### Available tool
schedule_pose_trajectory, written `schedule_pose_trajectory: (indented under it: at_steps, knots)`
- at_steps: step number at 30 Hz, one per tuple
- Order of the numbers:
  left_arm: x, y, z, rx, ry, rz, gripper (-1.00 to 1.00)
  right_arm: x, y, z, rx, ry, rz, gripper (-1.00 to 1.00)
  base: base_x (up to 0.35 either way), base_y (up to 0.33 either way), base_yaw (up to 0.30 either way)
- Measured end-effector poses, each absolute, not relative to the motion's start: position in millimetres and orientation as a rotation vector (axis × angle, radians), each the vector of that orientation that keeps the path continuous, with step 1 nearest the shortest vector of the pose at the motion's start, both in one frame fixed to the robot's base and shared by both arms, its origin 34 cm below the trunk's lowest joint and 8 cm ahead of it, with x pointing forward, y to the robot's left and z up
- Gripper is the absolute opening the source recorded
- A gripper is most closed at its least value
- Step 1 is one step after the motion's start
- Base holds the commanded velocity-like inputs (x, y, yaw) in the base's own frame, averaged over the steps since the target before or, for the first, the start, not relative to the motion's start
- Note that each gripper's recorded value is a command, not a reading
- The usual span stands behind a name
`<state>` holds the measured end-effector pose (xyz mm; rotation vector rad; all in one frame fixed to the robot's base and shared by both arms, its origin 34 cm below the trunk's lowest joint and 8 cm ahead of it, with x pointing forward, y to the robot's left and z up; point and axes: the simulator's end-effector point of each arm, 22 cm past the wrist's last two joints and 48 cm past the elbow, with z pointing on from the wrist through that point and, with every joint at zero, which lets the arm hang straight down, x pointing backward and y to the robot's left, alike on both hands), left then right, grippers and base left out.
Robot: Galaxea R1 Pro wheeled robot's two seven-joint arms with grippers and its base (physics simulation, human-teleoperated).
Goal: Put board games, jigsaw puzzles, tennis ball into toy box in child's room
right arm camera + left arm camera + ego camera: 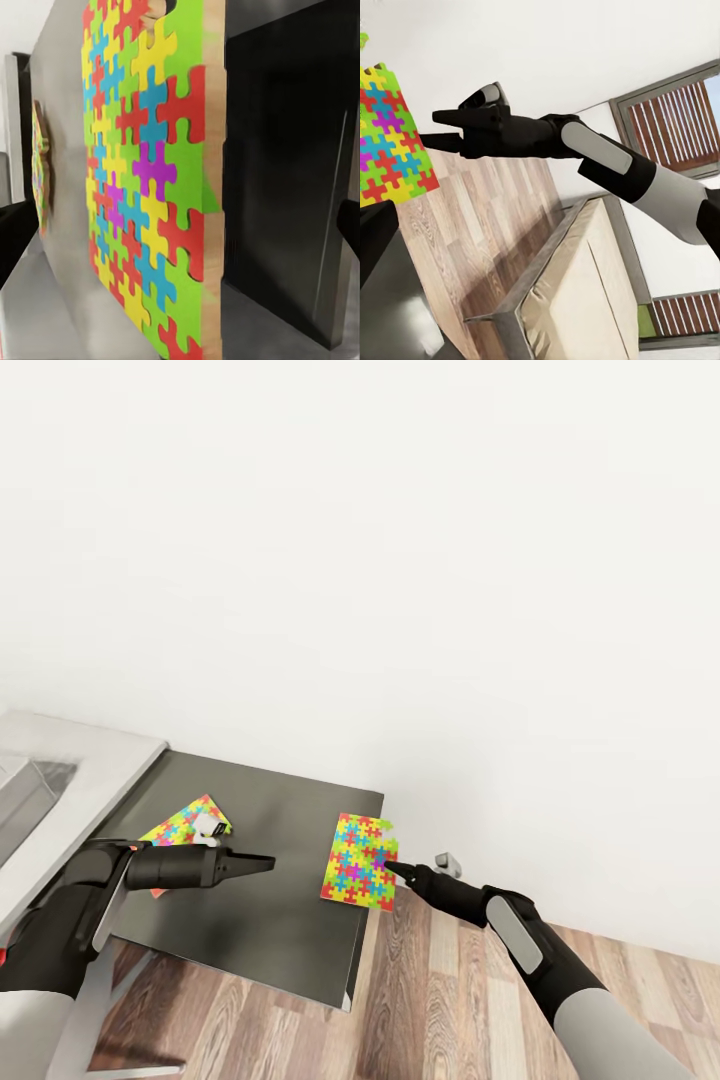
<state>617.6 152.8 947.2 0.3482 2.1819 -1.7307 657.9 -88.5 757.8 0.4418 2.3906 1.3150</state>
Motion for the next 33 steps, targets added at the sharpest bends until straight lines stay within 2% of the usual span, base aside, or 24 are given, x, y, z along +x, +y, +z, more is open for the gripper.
schedule_pose_trajectory:
  at_steps: [33]
  knots:
    - [620.7,152.9,936.0,0.349,2.182,-1.730,1.00,659.4,-80.7,747.3,0.438,2.394,1.326,1.00,0.000,0.013,0.000]
